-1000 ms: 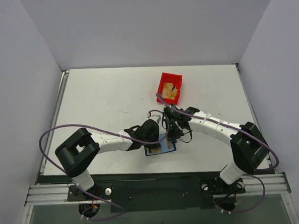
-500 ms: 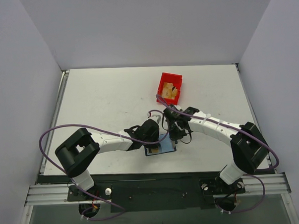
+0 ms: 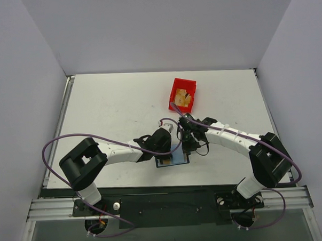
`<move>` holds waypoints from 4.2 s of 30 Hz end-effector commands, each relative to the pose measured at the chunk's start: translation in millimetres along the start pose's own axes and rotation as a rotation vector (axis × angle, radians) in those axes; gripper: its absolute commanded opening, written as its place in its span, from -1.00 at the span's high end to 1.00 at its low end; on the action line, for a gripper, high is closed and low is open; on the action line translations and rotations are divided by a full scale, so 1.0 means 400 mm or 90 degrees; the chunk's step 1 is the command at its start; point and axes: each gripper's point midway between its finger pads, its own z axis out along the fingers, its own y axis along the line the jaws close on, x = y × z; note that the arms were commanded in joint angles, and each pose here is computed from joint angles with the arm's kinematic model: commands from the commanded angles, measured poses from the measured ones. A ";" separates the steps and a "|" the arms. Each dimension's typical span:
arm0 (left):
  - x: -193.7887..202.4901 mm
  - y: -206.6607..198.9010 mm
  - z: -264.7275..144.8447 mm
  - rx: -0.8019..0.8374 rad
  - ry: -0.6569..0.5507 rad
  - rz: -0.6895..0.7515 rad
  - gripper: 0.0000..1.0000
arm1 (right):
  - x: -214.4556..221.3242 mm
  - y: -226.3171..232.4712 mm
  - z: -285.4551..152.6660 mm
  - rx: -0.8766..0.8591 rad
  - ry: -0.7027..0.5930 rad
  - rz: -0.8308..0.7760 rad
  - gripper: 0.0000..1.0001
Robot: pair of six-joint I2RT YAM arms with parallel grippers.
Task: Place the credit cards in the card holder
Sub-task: Turn over the card slot in the card holder.
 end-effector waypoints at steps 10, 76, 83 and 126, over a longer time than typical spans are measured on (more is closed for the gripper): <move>-0.033 -0.023 -0.011 0.013 -0.016 0.001 1.00 | -0.001 0.020 -0.006 -0.093 -0.014 0.049 1.00; 0.094 0.102 -0.019 -0.113 0.105 0.115 1.00 | 0.035 -0.095 0.038 -0.021 0.016 0.079 1.00; 0.088 0.108 -0.036 -0.111 0.089 0.109 1.00 | 0.022 -0.098 0.026 -0.018 -0.009 0.084 1.00; 0.097 0.096 -0.021 -0.097 0.095 0.093 1.00 | 0.116 0.048 -0.025 -0.246 0.050 0.118 1.00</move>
